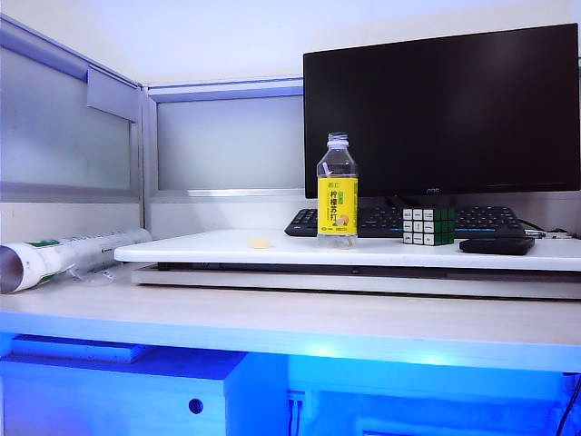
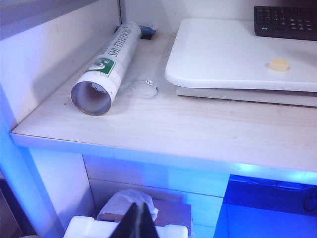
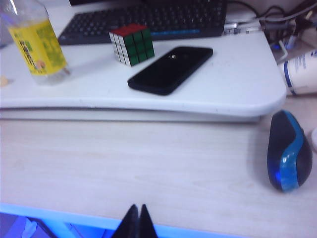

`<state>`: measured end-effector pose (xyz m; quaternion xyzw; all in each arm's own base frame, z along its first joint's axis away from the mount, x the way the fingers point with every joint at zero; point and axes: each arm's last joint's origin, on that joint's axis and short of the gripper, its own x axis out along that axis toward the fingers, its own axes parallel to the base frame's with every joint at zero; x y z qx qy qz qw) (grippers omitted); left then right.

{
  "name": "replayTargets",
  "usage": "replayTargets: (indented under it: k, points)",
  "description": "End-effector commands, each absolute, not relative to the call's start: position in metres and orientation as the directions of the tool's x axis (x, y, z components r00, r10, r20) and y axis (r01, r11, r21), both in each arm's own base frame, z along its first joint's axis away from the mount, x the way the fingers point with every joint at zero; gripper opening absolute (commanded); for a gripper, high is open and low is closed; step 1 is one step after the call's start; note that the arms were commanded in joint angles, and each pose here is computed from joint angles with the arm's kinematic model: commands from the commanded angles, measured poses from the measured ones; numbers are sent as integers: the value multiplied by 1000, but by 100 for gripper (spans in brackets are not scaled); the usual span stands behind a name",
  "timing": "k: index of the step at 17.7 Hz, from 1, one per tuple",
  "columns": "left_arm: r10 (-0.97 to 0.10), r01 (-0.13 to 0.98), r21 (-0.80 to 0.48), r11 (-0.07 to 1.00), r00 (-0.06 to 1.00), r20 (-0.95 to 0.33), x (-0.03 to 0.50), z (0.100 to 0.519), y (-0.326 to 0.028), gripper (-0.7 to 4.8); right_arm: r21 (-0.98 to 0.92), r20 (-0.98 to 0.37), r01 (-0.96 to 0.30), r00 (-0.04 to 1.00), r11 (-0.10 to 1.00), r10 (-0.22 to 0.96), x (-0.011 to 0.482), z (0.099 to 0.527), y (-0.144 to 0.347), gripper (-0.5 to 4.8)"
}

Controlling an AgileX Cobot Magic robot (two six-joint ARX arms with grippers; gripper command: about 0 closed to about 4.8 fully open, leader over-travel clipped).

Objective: Grab a stick from the table and stick it in a plastic bottle.

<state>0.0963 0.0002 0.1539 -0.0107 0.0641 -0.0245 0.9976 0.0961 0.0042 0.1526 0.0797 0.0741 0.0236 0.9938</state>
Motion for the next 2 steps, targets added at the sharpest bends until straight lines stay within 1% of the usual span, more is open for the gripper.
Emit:
replayTargets:
  k: [1,2]
  points:
    - [-49,47,-21,999,991,-128,96,154,0,-4,158,-149,-40,987,987,64,96,152,4,-2]
    - [-50,47,-21,999,990,-128,96,154,0,-4,158,-149,-39,987,987,62,96,152,4,-2]
